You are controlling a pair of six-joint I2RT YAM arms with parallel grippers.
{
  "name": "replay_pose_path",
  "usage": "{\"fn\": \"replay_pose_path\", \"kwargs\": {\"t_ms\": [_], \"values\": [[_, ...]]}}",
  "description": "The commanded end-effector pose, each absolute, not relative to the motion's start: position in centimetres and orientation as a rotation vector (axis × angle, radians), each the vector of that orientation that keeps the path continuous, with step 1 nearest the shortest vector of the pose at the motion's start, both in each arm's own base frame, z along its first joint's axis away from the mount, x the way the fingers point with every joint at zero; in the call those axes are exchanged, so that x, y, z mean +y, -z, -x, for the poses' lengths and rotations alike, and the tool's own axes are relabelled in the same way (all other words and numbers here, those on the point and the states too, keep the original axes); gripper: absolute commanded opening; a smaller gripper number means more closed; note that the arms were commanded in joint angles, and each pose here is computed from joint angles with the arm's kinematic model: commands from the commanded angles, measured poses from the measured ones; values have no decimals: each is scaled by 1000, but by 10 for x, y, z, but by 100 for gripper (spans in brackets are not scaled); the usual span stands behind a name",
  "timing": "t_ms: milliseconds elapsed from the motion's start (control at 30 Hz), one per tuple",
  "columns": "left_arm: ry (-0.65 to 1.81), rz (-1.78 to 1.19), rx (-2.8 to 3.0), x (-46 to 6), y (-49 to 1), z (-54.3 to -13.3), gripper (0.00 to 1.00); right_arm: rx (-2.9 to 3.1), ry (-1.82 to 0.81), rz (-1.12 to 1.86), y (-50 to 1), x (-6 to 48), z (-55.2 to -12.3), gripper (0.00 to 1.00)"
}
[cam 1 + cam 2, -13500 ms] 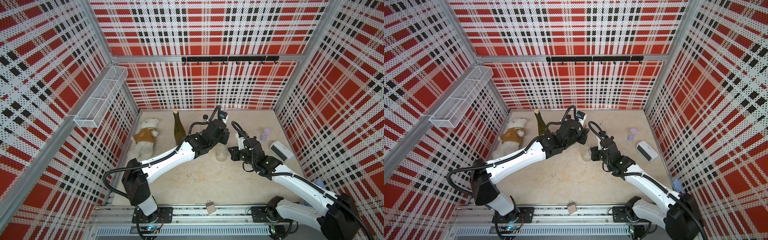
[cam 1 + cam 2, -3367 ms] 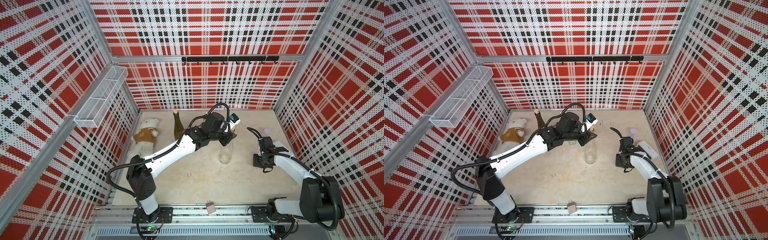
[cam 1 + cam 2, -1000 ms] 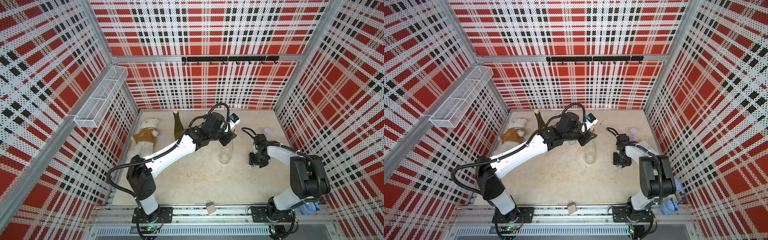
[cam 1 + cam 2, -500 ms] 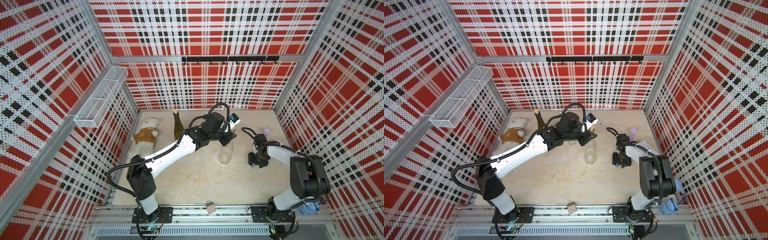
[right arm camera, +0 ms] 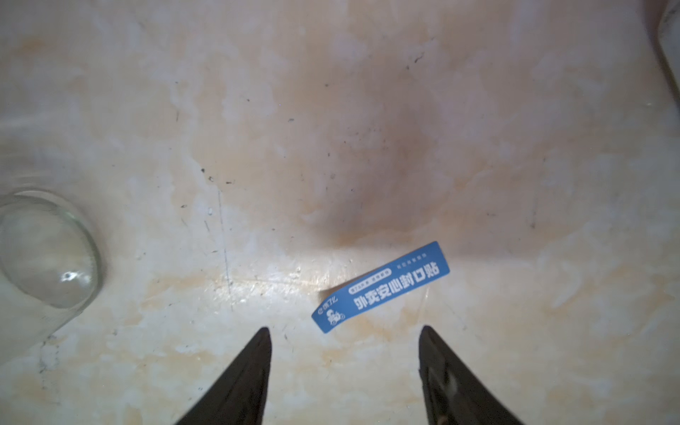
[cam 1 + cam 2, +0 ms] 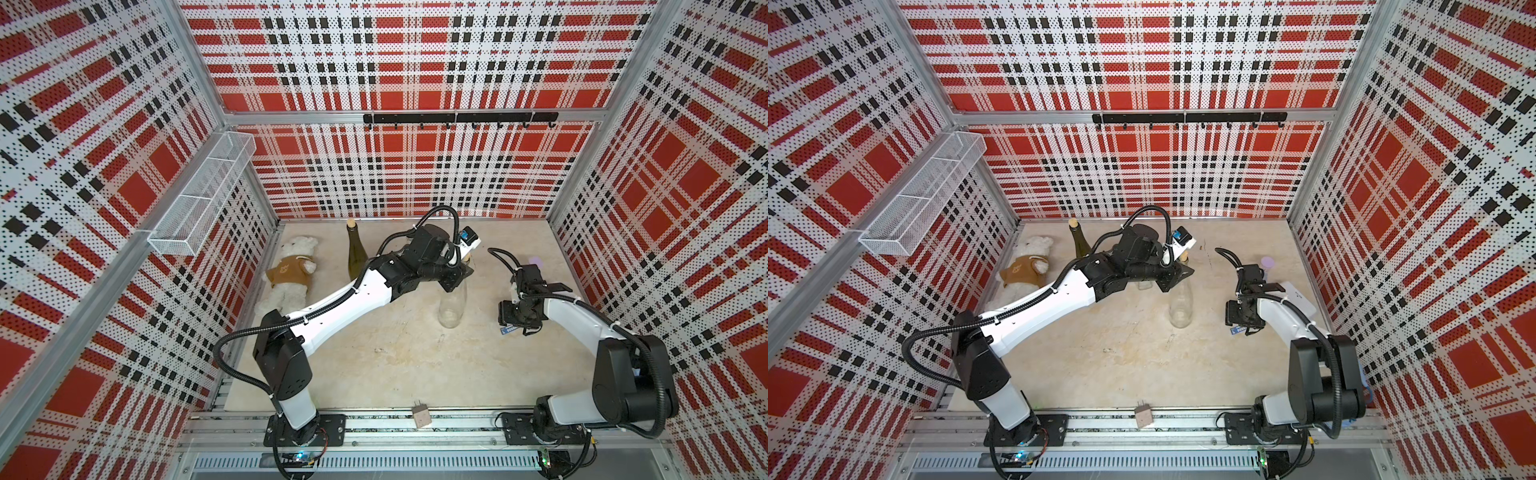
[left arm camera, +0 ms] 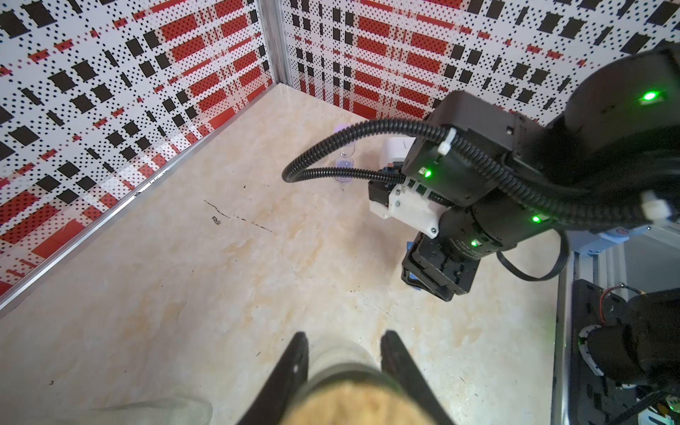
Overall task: Remove the label from the bottle
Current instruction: Move the bottle to the center of the board.
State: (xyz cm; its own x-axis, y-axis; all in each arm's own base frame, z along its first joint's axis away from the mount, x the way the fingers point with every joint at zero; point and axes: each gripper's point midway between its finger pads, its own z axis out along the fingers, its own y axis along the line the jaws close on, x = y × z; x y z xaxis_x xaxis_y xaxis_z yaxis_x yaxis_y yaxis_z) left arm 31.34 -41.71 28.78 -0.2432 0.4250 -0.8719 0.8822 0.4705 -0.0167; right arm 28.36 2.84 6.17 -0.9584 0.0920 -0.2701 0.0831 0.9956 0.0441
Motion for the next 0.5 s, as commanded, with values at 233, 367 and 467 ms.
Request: {"fn": "replay_pose_path", "kwargs": {"t_ms": [233,367,467], "values": [[652,-1077,1846,-419,-297,-314,50,2720,-126,-125,-118,34,-280,67],[660,-1070,1838,-419,-302,-313,59,2665,-149,-115,-134,35,-277,66],[668,-1055,1821,-419,-312,-313,72,2609,-171,-105,-148,37,-276,67]]}}
